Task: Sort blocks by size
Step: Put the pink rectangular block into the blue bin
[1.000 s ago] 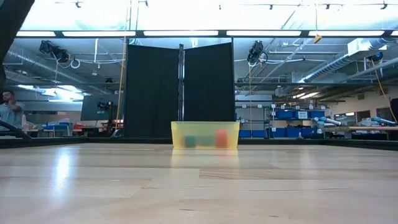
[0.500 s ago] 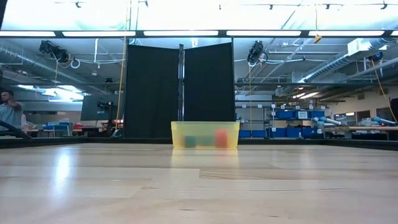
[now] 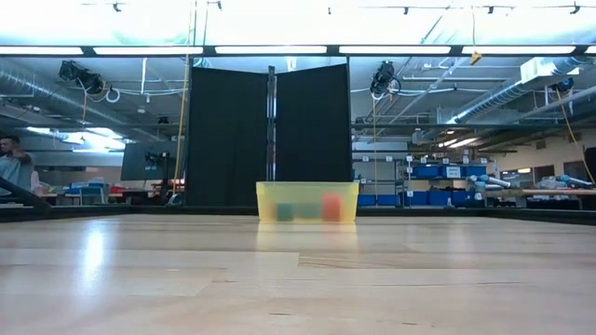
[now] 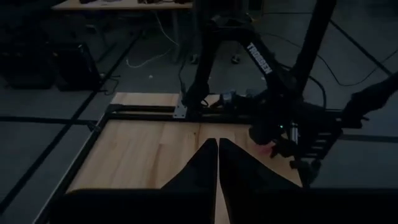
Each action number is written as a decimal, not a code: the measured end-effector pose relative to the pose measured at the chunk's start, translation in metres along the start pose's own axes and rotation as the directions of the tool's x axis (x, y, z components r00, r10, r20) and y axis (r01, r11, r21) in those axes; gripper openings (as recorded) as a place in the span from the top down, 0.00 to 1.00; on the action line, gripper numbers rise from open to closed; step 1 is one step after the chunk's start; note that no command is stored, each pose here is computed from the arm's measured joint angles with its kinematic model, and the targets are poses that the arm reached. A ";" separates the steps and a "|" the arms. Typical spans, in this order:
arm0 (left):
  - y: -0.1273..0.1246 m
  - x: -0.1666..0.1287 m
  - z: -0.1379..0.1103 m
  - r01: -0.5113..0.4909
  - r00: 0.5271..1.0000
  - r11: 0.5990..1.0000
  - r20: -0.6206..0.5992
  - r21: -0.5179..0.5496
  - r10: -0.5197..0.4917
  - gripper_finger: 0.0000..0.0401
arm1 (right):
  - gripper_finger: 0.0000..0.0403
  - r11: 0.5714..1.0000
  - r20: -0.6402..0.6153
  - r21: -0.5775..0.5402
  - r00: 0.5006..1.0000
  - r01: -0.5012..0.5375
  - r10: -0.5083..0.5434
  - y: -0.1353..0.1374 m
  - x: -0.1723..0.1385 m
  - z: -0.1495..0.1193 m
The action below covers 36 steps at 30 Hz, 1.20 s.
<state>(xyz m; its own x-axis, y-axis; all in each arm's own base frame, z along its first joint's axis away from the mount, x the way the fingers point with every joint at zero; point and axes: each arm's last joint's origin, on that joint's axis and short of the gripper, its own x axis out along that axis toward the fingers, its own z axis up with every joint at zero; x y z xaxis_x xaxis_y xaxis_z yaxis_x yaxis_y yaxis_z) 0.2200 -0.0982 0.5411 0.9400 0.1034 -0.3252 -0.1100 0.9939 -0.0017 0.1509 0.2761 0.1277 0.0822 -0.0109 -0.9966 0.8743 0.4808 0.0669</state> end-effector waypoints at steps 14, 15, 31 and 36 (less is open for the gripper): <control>-0.030 -0.025 -0.006 0.084 0.996 0.995 0.032 -0.048 -0.082 0.94 | 0.72 0.998 0.021 -0.060 1.000 0.001 0.000 -0.008 -0.005 -0.002; -0.032 -0.027 -0.005 0.095 0.995 0.994 0.040 -0.052 -0.093 0.94 | 0.72 0.997 0.019 -0.073 1.000 -0.002 0.003 -0.007 -0.005 -0.002; -0.052 -0.070 0.011 0.195 0.949 0.977 0.267 -0.087 -0.166 0.94 | 0.72 0.780 0.155 -0.459 0.826 -0.425 0.542 0.098 -0.082 0.097; -0.047 -0.097 0.009 0.135 0.950 0.984 0.298 -0.121 -0.093 0.94 | 0.72 0.666 0.250 -0.522 0.651 -0.533 0.716 0.129 -0.101 0.162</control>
<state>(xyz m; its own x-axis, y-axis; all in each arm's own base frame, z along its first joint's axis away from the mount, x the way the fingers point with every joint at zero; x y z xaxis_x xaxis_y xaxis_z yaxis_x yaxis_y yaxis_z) 0.1370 -0.1548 0.5807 0.9995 0.0165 -0.0275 -0.0207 0.9870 -0.1594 0.3332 0.1974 0.2445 0.7998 0.1178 -0.5887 0.2892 0.7837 0.5497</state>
